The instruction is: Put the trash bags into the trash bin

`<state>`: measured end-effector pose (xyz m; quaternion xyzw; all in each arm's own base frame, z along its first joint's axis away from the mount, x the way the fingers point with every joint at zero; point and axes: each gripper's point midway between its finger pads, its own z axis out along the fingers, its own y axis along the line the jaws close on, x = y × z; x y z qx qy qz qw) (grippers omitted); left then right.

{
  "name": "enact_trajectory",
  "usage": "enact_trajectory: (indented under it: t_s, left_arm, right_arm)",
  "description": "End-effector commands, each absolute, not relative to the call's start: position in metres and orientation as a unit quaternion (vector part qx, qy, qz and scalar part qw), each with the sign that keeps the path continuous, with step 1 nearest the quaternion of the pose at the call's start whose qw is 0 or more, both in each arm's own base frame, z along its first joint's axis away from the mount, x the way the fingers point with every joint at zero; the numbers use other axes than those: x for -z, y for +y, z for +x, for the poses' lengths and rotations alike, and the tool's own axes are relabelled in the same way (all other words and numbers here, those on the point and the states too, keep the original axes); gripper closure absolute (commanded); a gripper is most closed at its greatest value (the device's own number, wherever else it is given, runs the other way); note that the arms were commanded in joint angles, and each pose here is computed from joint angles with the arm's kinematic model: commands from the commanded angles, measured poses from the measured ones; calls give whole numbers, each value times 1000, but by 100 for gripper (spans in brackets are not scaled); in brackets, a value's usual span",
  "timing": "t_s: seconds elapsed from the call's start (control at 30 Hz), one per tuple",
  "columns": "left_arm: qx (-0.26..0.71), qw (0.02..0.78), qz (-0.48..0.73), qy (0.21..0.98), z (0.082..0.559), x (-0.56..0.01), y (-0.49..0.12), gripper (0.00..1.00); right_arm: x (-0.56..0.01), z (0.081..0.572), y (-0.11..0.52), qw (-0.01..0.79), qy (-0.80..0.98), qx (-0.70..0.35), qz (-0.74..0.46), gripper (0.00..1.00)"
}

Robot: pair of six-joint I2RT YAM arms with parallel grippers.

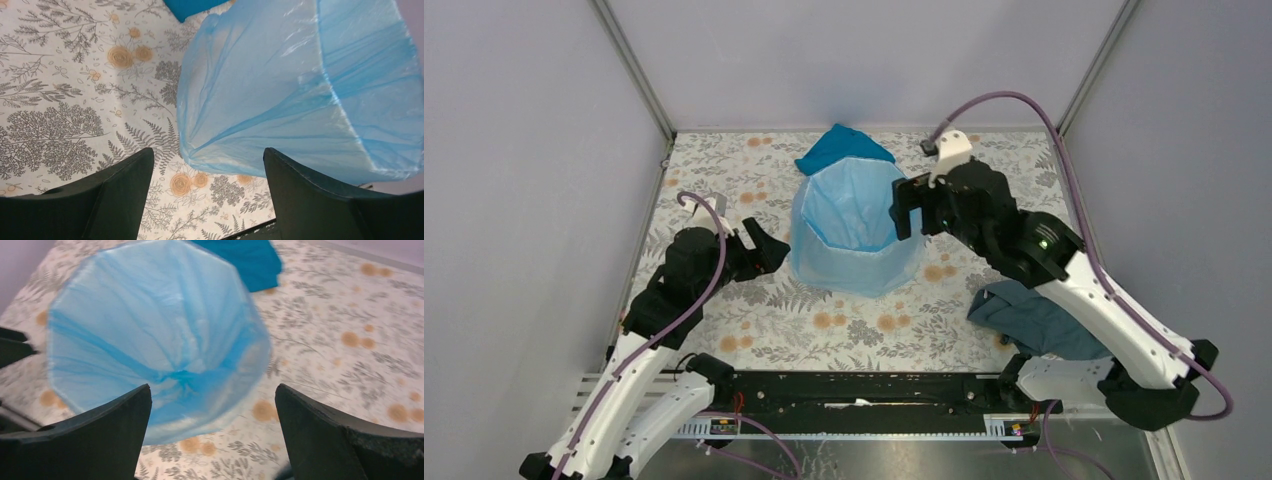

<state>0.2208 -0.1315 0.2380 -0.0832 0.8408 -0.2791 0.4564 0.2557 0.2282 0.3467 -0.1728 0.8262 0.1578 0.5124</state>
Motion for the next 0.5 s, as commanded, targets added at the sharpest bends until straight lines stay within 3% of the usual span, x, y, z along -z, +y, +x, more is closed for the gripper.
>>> enact_trajectory:
  t_s: [0.0, 0.13, 0.27, 0.47]
  left_arm:
    - [271, 477, -111, 829, 231, -264, -126, 16]
    - [266, 477, -122, 829, 239, -272, -126, 14]
    - [232, 472, -146, 838, 247, -264, -117, 1]
    - [223, 459, -175, 842, 249, -248, -114, 1]
  right_arm:
    - [-351, 256, 162, 561, 821, -64, -90, 0]
    - [-340, 246, 124, 571, 820, -19, -45, 0]
    - [-319, 240, 112, 568, 822, -2, -41, 0]
    - [-263, 244, 97, 551, 834, 33, -13, 0]
